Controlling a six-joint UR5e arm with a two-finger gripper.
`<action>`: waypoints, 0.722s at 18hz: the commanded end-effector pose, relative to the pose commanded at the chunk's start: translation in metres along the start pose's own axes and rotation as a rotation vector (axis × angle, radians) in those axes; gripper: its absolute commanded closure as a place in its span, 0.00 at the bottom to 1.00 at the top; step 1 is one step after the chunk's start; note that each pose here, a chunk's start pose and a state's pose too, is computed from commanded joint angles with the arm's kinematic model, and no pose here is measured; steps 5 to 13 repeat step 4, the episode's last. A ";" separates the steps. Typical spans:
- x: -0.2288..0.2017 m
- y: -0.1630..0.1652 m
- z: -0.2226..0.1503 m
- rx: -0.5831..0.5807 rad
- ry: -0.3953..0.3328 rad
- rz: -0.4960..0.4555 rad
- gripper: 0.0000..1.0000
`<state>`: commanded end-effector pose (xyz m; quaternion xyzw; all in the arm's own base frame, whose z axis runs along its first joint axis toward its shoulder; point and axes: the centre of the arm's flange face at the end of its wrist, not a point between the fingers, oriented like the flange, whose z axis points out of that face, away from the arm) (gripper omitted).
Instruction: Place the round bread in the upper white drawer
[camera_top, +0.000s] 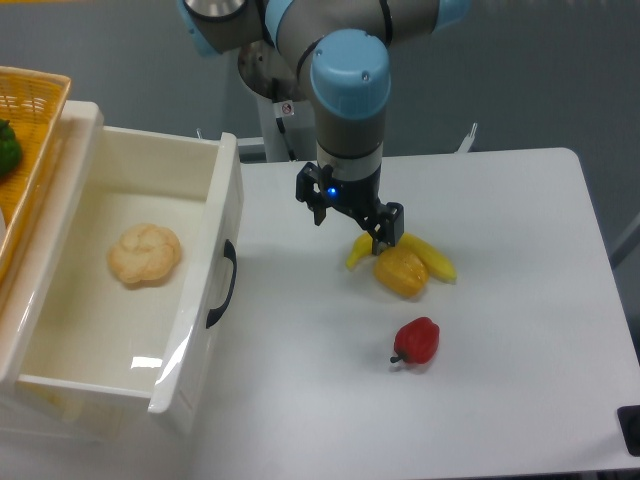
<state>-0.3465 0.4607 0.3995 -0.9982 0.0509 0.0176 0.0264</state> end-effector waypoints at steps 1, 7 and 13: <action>0.000 0.000 0.001 -0.001 0.001 0.000 0.00; -0.002 0.000 0.004 -0.004 0.006 -0.002 0.00; -0.002 0.000 0.004 -0.004 0.006 -0.002 0.00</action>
